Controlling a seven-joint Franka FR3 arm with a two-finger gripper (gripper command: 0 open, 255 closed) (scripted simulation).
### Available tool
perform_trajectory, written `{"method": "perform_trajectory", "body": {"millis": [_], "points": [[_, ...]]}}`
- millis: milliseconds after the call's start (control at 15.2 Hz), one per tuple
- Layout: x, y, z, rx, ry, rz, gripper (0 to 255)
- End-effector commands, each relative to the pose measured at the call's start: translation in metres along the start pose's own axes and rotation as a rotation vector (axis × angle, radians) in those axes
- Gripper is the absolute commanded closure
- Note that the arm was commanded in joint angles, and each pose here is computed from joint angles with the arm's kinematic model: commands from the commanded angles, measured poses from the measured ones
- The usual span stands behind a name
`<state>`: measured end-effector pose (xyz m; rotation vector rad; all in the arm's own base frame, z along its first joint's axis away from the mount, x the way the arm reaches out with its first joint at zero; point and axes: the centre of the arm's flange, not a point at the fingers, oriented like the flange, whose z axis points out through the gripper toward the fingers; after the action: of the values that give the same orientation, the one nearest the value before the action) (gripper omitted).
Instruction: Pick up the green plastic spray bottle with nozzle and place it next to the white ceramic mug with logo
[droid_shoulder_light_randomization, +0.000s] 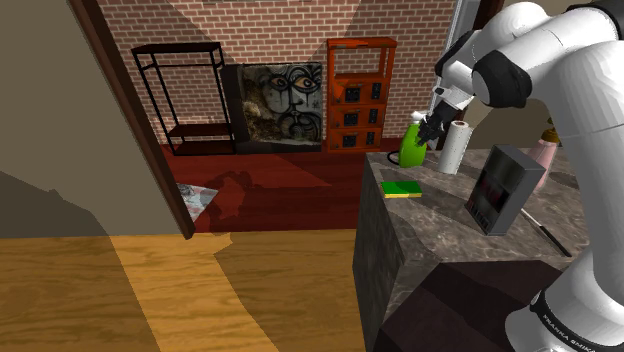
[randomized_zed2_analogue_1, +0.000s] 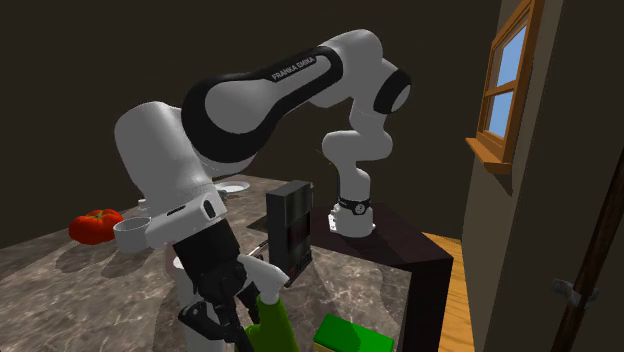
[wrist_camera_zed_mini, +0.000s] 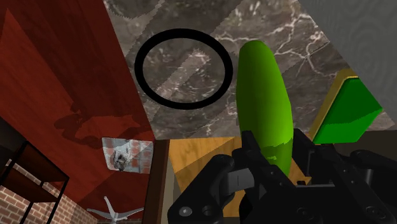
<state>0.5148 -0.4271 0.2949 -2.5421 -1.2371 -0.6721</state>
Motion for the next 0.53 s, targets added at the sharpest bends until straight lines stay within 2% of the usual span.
{"method": "perform_trajectory", "body": {"millis": [0, 462], "points": [[0.004, -0.001, -0.01, 0.0, 0.0, 0.0, 255], [0.023, -0.001, -0.042, 0.0, 0.0, 0.0, 255]]}}
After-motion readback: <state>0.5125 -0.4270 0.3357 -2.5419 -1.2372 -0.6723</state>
